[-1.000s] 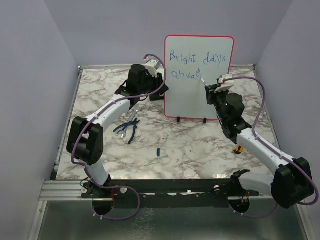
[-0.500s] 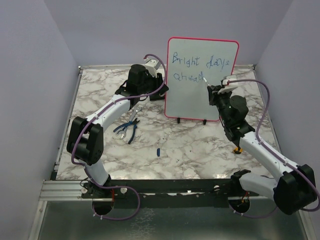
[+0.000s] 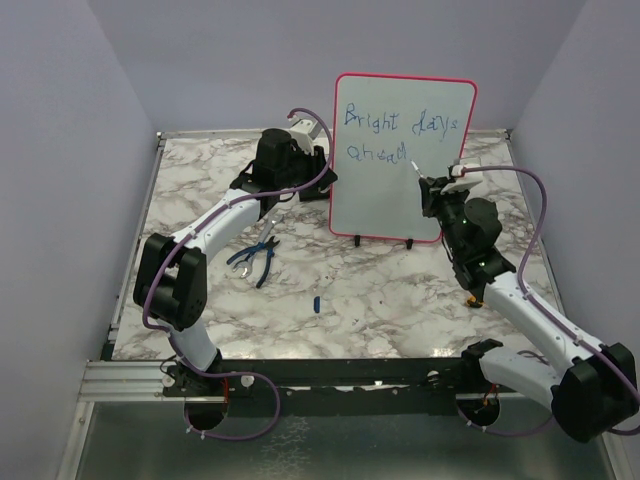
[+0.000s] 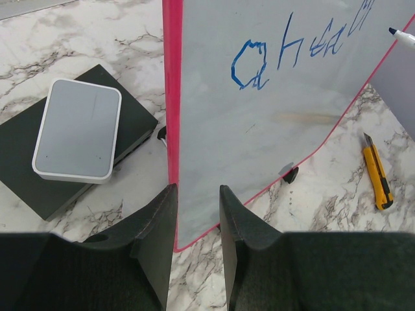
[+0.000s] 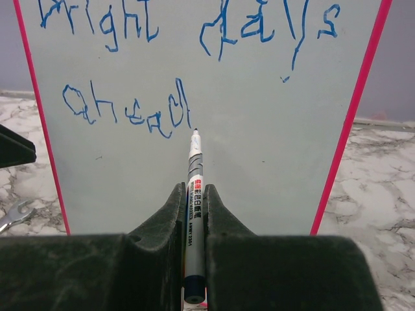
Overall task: Write a sentence on the whiteboard
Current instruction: Pick up the sentence from the whiteboard.
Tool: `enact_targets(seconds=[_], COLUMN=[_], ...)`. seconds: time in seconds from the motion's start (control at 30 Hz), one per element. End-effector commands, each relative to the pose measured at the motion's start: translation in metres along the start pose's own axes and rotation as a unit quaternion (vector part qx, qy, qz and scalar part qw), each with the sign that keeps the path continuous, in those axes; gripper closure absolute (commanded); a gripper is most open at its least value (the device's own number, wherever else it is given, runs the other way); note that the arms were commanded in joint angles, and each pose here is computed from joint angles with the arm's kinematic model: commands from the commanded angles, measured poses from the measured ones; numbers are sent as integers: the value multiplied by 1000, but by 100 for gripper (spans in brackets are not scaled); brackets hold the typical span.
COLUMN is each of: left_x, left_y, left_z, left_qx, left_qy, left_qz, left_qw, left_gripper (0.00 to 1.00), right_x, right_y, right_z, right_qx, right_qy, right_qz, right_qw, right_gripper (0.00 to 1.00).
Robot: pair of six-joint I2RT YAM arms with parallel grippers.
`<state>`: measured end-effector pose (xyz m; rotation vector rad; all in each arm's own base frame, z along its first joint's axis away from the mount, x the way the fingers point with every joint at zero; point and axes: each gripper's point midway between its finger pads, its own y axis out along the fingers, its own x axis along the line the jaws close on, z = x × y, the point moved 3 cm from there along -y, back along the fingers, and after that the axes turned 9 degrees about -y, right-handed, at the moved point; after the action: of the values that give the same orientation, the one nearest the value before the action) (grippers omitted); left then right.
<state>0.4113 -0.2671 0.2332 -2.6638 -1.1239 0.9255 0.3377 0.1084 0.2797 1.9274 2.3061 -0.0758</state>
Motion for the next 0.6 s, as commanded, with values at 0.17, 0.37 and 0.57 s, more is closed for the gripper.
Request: enact_targets(seconds=[0.17, 0.37, 0.57], left_x=[-13, -13, -12], left_y=[-10, -10, -10], left_z=[-15, -15, -15], left_qx=[-19, -19, -18], left_qy=[13, 13, 13], left_qz=[14, 14, 14], left_qw=[1000, 1000, 1000], left_gripper=[66, 66, 66], right_x=[-4, -5, -4], right_y=[4, 8, 12], right_z=[11, 11, 11], right_qx=[18, 18, 18], right_qy=[-1, -4, -4], right_qz=[19, 25, 27], right_qw=[1000, 1000, 999], right_gripper=[99, 99, 99])
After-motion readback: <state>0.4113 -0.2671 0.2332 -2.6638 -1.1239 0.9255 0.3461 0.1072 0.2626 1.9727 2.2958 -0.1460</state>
